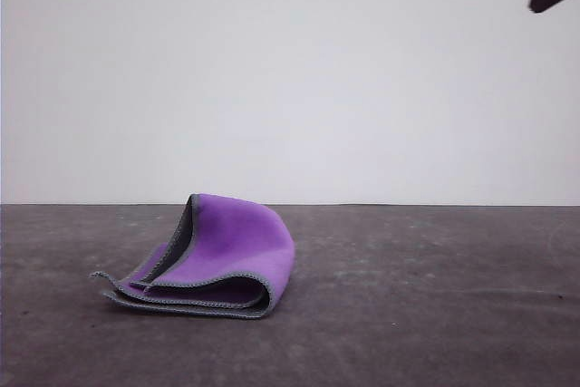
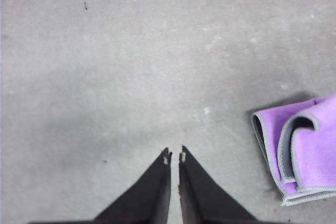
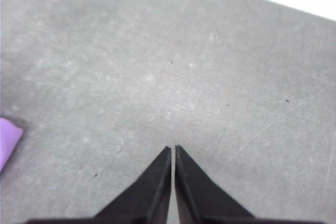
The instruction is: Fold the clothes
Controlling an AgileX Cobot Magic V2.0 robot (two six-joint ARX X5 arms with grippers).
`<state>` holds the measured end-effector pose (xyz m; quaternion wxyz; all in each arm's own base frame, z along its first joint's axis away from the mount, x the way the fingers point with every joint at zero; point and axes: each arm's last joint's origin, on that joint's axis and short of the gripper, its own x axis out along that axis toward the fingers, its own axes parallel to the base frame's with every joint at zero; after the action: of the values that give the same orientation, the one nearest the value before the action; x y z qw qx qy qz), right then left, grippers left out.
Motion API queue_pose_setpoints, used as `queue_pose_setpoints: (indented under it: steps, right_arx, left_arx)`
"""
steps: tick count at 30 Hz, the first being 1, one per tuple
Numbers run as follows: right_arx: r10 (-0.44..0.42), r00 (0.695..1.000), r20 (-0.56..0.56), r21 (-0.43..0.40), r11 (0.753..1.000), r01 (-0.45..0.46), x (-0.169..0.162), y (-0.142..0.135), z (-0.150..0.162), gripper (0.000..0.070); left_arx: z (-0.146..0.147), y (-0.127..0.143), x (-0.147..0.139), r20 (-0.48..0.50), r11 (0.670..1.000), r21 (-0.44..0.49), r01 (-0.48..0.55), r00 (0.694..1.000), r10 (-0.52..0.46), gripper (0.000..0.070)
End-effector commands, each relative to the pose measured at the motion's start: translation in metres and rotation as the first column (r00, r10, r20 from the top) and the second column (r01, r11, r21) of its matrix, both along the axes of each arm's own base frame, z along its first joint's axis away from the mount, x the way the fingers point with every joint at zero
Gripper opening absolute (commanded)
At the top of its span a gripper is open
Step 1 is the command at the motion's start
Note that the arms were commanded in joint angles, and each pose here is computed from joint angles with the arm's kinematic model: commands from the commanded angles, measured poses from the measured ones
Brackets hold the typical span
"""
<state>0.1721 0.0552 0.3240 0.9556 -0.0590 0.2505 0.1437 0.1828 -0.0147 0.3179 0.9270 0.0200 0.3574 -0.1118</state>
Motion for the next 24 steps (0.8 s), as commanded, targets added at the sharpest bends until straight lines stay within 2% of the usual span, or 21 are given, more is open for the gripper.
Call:
queue_pose_setpoints:
  steps: [1,7,11,13,18,21,24]
  right_arx:
    - [-0.022,1.0,0.022,0.046,0.999,0.021,-0.01,-0.003,-0.009,0.0004]
    - [-0.106,0.992,0.069,0.152,0.984,0.094,-0.05,-0.017,-0.052,0.0004]
    - [-0.177,0.979,0.098,0.229,0.962,0.151,-0.072,-0.025,-0.077,0.0004]
    - [-0.228,0.966,0.12,0.273,0.943,0.189,-0.081,-0.029,-0.086,0.0004]
    - [-0.323,0.927,0.191,0.385,0.893,0.232,-0.098,-0.037,-0.1,0.0004]
    - [-0.338,0.91,0.241,0.424,0.88,0.215,-0.106,-0.04,-0.1,0.0004]
    - [-0.337,0.908,0.249,0.428,0.879,0.209,-0.107,-0.04,-0.099,0.0004]
  left_arx:
    - [-0.007,0.0,-0.006,0.023,0.999,-0.027,-0.027,0.999,0.028,0.001]
    - [-0.036,0.002,-0.037,0.065,0.997,-0.064,-0.052,0.996,0.056,0.001]
    - [-0.05,0.003,-0.054,0.074,0.991,-0.103,-0.081,0.993,0.089,0.001]
    - [-0.056,0.004,-0.061,0.082,0.988,-0.12,-0.1,0.991,0.11,0.001]
    - [-0.068,0.006,-0.076,0.145,0.977,-0.15,-0.151,0.974,0.172,0.001]
    - [-0.068,0.007,-0.082,0.214,0.969,-0.179,-0.168,0.955,0.205,0.001]
    - [-0.064,0.007,-0.087,0.264,0.968,-0.189,-0.167,0.941,0.214,0.001]
